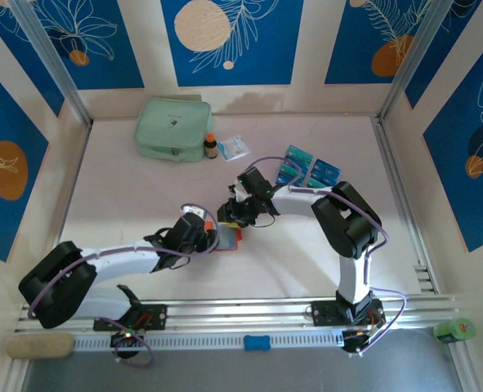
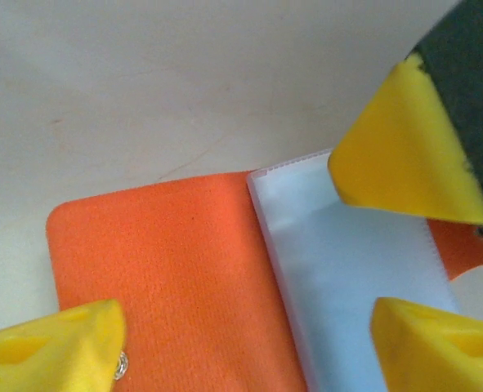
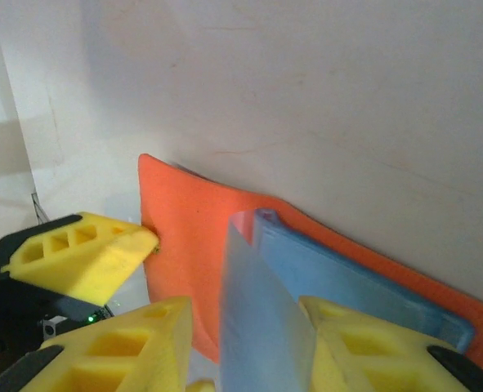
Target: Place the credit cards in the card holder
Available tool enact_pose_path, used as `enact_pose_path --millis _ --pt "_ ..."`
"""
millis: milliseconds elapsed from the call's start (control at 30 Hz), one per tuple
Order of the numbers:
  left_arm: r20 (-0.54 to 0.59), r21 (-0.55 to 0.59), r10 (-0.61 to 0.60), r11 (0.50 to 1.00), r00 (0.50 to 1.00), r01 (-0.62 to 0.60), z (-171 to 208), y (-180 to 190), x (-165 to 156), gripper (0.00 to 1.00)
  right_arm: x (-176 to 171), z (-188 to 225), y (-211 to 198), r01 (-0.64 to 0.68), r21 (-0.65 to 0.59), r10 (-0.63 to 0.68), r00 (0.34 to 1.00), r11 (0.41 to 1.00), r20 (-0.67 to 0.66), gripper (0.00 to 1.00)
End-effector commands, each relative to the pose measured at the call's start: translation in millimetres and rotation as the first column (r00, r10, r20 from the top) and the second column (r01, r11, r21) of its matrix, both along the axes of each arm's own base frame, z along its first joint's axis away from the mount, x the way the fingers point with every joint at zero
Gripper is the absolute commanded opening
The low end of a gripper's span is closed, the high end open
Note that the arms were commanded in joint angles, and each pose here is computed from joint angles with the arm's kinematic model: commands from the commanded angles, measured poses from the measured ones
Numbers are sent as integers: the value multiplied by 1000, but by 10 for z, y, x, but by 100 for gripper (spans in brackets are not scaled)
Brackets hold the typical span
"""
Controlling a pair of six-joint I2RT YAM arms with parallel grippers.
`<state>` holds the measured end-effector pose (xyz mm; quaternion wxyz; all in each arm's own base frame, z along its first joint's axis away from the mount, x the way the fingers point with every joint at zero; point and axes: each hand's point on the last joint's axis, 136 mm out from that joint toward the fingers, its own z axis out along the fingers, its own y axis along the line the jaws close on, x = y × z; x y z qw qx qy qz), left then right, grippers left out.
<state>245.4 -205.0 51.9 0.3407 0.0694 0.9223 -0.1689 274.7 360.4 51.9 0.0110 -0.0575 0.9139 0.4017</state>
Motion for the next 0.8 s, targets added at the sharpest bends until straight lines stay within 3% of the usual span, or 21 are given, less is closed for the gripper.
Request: enact_pose_path --millis 0,133,400,767 --pt "37 -18 27 1000 999 -26 184 60 31 89 -69 262 80 -20 36 20 1000 999 -2 42" --pt "91 -48 69 997 993 -65 433 165 56 100 -97 327 132 -21 46 21 1000 999 -4 47" --pt "144 -82 141 988 980 -130 675 414 29 100 -97 387 297 -23 68 24 1000 997 -15 52" --pt "127 -82 173 983 977 -163 619 594 -56 100 -68 181 597 -27 66 32 997 997 -66 56"
